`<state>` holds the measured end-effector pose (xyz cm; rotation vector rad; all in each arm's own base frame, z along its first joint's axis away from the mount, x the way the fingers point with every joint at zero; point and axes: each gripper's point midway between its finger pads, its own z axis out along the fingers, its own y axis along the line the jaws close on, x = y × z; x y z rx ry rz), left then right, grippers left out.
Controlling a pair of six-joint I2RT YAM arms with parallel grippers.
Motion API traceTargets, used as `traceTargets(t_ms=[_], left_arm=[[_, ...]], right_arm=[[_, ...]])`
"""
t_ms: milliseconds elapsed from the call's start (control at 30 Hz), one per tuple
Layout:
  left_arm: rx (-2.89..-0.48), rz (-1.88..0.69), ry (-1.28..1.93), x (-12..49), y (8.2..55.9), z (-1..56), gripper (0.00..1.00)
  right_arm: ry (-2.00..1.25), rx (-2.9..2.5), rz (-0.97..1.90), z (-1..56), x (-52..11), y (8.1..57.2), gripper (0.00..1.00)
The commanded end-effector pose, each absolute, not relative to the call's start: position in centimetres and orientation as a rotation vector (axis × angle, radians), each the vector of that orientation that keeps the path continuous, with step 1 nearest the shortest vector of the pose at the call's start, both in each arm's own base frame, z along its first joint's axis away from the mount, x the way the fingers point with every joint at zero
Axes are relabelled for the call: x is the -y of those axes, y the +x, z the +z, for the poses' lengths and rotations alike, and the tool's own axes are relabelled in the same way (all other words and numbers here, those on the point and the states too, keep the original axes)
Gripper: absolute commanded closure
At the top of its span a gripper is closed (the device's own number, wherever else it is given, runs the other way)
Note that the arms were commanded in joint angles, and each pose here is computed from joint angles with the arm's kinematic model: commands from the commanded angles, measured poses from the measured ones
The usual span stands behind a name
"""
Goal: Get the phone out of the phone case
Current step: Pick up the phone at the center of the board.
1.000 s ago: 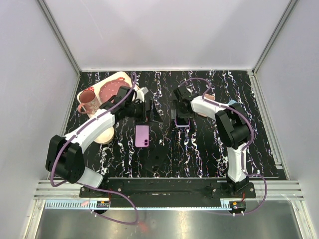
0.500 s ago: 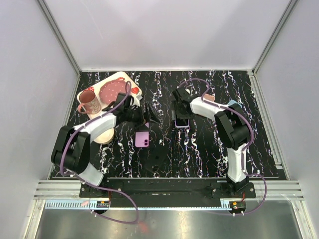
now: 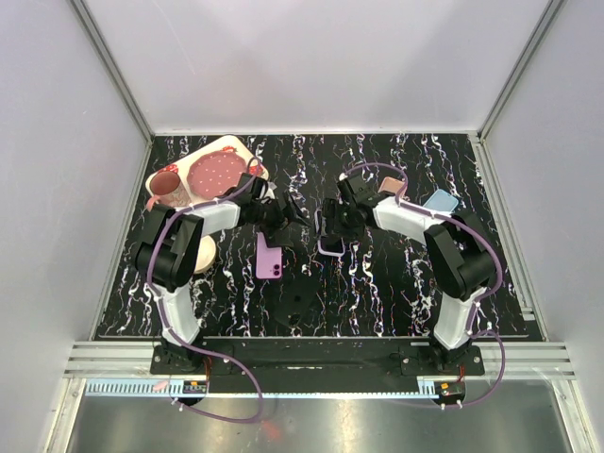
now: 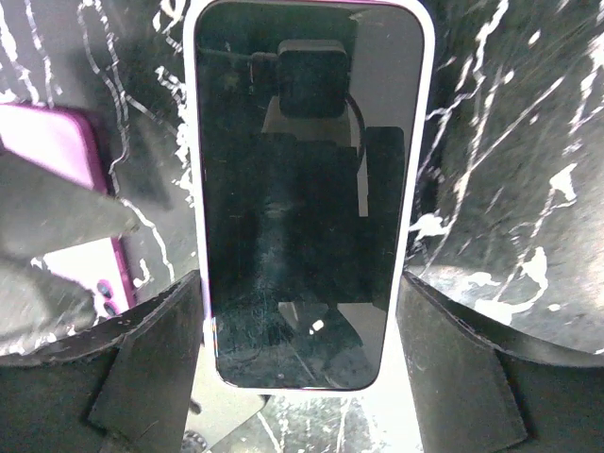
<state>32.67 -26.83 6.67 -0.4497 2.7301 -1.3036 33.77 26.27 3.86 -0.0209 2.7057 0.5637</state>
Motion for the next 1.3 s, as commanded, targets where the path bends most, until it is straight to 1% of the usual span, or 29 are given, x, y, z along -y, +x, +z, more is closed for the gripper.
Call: traceTargets(t_ms=[0, 100, 133, 300, 400, 433, 500, 533, 600, 633, 667, 733, 767, 833, 867, 900, 967, 1000, 1067, 1100, 1167, 1200, 1233, 1267], left_arm=[[-2.702, -1.289, -0.488, 27.5, 34.7, 6.9, 0.03], [-2.717, -1.221, -0.509, 27.7, 35.5, 6.5, 0.06], [-2.756, -1.190, -0.505, 27.7, 35.2, 6.1, 0.06], [-2.769, -1.206, -0.503, 29.2, 36.3, 5.8, 0.09], [-2.757, -1.205, -0.498, 30.0, 37.0, 5.9, 0.16], [-2.757, -1.197, -0.502, 30.1, 37.1, 5.8, 0.21], [-2.765, -1.188, -0.510, 30.4, 37.3, 5.2, 0.28], [-2.772, -1.192, -0.508, 30.6, 37.2, 5.1, 0.34], [-2.784, -1.199, -0.515, 31.0, 37.1, 4.7, 0.40], [-2.782, -1.209, -0.514, 31.2, 37.1, 4.8, 0.45], [-2.780, -1.216, -0.518, 31.4, 37.0, 4.9, 0.56], [-2.759, -1.235, -0.526, 31.7, 37.2, 5.5, 0.69], [-2.749, -1.248, -0.522, 31.8, 37.1, 5.9, 0.82], [-2.723, -1.262, -0.525, 31.7, 37.3, 6.7, 0.94], [-2.710, -1.271, -0.518, 31.7, 37.2, 7.5, 1.00], [-2.692, -1.286, -0.516, 31.6, 37.4, 8.0, 1.00], [-2.660, -1.313, -0.504, 31.5, 37.3, 9.2, 1.00], [-2.625, -1.352, -0.495, 31.4, 37.6, 10.1, 1.00], [-2.563, -1.419, -0.478, 31.0, 36.9, 12.1, 1.00], [-2.496, -1.477, -0.473, 30.8, 37.4, 13.5, 1.00], [-2.430, -1.567, -0.446, 30.2, 36.7, 15.7, 1.00], [-2.341, -1.626, -0.443, 29.8, 37.5, 17.6, 1.00], [-2.314, -1.667, -0.442, 29.5, 37.2, 18.0, 1.00], [-2.258, -1.746, -0.459, 29.2, 37.1, 20.1, 1.00]], right_arm=[[-0.010, -2.583, 0.864, 8.4, -29.6, 33.4, 0.59], [-0.010, -2.575, 0.897, 8.9, -29.9, 33.2, 0.60], [-0.015, -2.566, 0.907, 9.3, -30.0, 33.2, 0.60], [-0.048, -2.544, 0.986, 10.6, -30.8, 32.8, 0.61], [-0.040, -2.548, 0.985, 10.6, -30.6, 32.5, 0.61], [-0.040, -2.544, 0.987, 10.8, -30.5, 32.4, 0.61], [-0.035, -2.550, 0.982, 10.6, -30.3, 32.2, 0.61], [-0.035, -2.543, 0.986, 10.9, -30.3, 32.1, 0.61], [-0.030, -2.544, 0.980, 10.8, -30.1, 31.9, 0.61], [-0.029, -2.542, 0.979, 10.9, -30.0, 31.8, 0.61], [-0.023, -2.545, 0.976, 10.8, -29.9, 31.7, 0.61], [-0.017, -2.545, 0.958, 10.8, -29.6, 31.6, 0.61], [-0.011, -2.549, 0.951, 10.6, -29.4, 31.5, 0.55], [-0.004, -2.547, 0.931, 10.8, -29.1, 31.4, 0.37], [-0.005, -2.545, 0.925, 10.9, -28.9, 31.4, 0.29], [-0.001, -2.532, 0.919, 11.6, -28.7, 31.3, 0.17], [-0.010, -2.514, 0.972, 12.7, -28.8, 31.0, 0.09], [0.001, -2.480, 1.016, 14.3, -28.8, 31.0, 0.07], [0.016, -2.450, 1.106, 15.7, -28.7, 30.4, 0.06], [0.028, -2.394, 1.154, 17.6, -28.8, 30.4, 0.05], [0.072, -2.371, 1.225, 18.5, -28.3, 29.9, 0.05], [0.069, -2.309, 1.271, 20.1, -28.3, 29.8, 0.05], [0.101, -2.279, 1.297, 20.8, -27.7, 30.1, 0.06], [0.153, -2.283, 1.354, 20.6, -27.6, 29.4, 0.06]])
